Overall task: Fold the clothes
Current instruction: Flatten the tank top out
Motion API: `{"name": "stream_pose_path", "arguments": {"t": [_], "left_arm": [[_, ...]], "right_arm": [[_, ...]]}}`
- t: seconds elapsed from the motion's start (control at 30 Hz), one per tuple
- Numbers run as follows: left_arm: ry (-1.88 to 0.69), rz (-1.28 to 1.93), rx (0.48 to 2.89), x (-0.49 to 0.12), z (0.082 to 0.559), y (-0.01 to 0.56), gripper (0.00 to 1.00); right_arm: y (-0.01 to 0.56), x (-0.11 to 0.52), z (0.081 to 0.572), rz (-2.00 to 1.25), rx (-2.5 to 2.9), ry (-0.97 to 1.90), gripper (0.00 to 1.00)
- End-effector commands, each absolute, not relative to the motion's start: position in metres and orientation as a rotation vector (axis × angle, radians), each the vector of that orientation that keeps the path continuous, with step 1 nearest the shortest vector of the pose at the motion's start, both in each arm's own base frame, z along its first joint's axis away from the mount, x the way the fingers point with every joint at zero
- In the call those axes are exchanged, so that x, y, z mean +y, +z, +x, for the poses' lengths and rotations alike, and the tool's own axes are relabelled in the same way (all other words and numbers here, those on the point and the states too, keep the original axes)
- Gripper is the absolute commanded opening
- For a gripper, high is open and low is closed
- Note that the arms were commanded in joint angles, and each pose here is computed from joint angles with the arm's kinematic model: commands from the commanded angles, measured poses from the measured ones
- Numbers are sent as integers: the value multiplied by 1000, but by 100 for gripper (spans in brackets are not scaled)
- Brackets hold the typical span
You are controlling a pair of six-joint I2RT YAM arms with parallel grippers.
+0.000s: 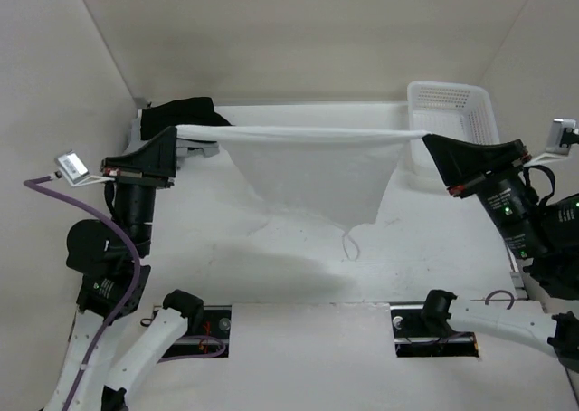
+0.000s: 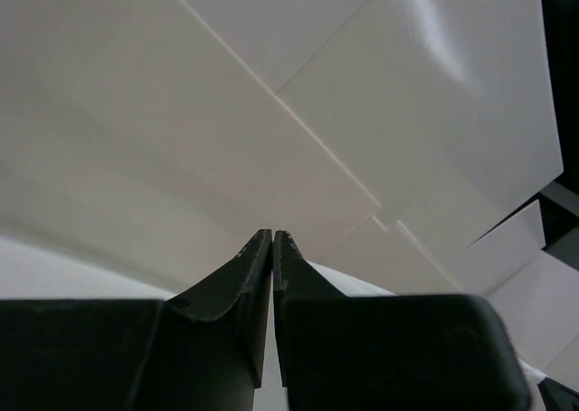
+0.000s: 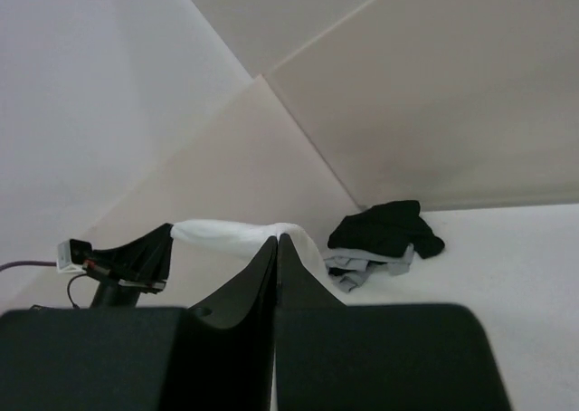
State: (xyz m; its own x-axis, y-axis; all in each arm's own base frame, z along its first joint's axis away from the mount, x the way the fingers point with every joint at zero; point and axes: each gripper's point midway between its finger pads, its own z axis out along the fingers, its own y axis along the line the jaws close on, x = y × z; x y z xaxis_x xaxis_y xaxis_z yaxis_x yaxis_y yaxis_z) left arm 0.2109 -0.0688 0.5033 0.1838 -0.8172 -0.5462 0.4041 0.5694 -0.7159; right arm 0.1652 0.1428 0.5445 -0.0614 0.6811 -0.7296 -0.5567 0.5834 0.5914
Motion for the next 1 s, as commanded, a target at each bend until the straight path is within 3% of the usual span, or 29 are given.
{"name": "stream_pose_path", "arguments": {"t": [0.0,0.17,0.43,0.53,0.73,0.97], "left_arm": [[-822,-495,1107,-63,224,496,4],[-756,-534,1226,-73,261,448,4],[-631,-659,1377,-73,360,361,4],[-695,-687,1331,-68,388,384,4],[-736,-634,1224,-59,390,448,4],[-737,-598,1197,-58,381,461,4]], "right_arm": [[512,162,182,50,1422,835,1],[488,184,204,33,1474,797,1],[435,215,323,84,1610,851,1],[459,214,355,106,1574,838,1],[520,201,371,87,1490,799,1],[521,193,373,78,1488,787,1]]}}
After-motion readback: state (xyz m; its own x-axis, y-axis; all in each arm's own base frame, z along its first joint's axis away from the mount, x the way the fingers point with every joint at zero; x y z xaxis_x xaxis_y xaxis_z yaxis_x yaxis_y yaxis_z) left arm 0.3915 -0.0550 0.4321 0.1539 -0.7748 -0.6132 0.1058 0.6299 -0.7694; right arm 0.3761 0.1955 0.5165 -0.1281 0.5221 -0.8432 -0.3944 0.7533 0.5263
